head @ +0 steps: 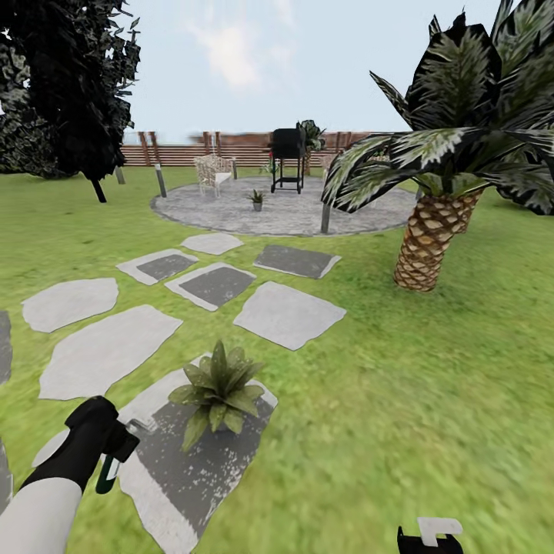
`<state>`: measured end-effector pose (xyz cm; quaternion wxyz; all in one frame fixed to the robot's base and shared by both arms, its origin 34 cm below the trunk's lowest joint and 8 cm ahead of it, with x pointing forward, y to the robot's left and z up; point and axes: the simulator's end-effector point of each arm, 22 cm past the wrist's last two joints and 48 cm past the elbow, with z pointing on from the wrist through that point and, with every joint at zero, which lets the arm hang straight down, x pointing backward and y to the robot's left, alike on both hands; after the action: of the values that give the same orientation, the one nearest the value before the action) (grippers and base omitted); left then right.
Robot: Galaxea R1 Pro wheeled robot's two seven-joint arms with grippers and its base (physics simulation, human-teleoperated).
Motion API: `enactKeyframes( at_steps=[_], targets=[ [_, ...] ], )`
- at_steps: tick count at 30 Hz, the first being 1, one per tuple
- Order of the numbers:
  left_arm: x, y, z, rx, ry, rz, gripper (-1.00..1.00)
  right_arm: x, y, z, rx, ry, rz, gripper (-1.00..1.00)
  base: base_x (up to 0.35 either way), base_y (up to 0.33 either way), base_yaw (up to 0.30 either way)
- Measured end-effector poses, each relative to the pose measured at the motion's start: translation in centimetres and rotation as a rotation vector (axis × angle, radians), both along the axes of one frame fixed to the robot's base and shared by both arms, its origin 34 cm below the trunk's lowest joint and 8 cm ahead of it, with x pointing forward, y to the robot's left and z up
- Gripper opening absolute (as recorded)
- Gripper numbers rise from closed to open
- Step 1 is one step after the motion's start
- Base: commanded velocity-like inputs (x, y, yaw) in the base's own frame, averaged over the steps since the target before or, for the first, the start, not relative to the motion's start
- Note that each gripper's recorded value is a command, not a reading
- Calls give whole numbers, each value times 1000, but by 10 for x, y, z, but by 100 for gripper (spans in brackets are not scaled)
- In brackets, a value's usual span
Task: Pick up the pesticide atomizer in the garden and spray insectifuge to fully cover both potted plants in the garden.
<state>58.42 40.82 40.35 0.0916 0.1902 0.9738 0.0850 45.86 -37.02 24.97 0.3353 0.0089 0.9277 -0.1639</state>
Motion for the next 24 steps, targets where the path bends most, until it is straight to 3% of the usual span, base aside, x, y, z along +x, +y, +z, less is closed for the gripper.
enactKeyframes(
  at_steps=[15, 24],
  targets=[
    [-8, 8, -7, 15, 24, 6, -100, 0, 0, 0, 0, -1, 0, 100, 148, -224, 3],
    [-22, 12, -16, 23, 50, 8, -100, 0, 0, 0, 0, 0, 0, 100, 168, -234, 228]
  ],
)
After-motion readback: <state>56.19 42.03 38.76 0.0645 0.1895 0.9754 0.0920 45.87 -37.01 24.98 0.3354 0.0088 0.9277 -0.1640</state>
